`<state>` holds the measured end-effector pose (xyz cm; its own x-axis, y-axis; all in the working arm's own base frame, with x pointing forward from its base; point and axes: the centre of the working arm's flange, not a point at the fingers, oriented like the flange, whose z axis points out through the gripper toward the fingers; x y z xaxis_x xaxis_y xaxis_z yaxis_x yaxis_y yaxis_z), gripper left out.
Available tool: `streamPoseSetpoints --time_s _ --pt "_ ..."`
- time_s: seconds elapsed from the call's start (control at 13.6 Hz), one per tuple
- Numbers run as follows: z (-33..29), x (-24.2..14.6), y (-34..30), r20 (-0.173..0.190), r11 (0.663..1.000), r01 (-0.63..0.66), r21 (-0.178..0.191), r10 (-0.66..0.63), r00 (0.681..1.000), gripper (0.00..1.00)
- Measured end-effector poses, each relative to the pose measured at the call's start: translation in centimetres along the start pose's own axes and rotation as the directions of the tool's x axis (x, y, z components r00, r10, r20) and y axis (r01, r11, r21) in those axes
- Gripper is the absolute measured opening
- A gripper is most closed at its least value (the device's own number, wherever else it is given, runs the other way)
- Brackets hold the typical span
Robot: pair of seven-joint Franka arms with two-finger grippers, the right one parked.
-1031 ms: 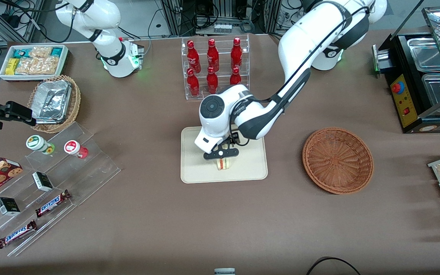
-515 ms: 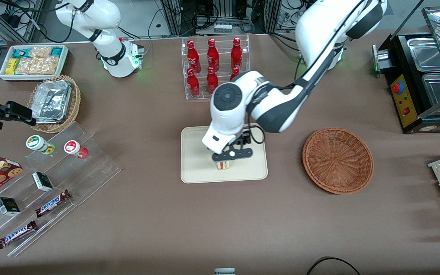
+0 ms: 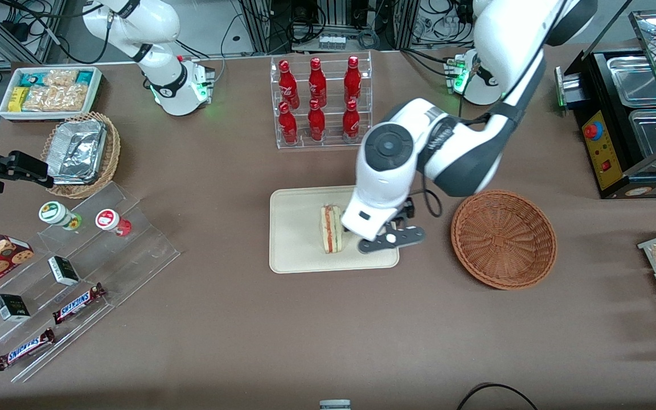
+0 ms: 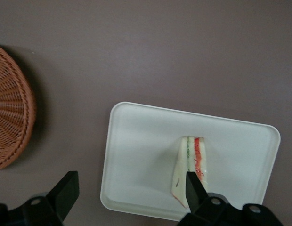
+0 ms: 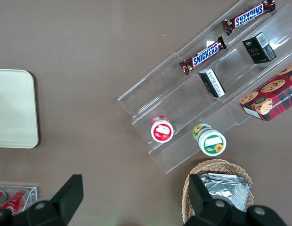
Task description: Place sandwich from basket to tray
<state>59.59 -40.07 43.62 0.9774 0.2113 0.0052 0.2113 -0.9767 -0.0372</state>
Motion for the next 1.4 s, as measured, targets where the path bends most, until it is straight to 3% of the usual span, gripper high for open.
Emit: streamPoseSetpoints --time_s 0.74,0.96,1.4 --pt "-4.2 5.4 -11.8 0.018 0.999 -0.035 0.025 0.035 0.999 1.0" --pt "-5.0 5.2 -14.7 0.048 0.996 -0.087 0.006 0.087 0.995 1.0" --pt "-6.9 3.2 -24.2 0.095 0.97 -0.241 0.019 0.238 0.967 1.0"
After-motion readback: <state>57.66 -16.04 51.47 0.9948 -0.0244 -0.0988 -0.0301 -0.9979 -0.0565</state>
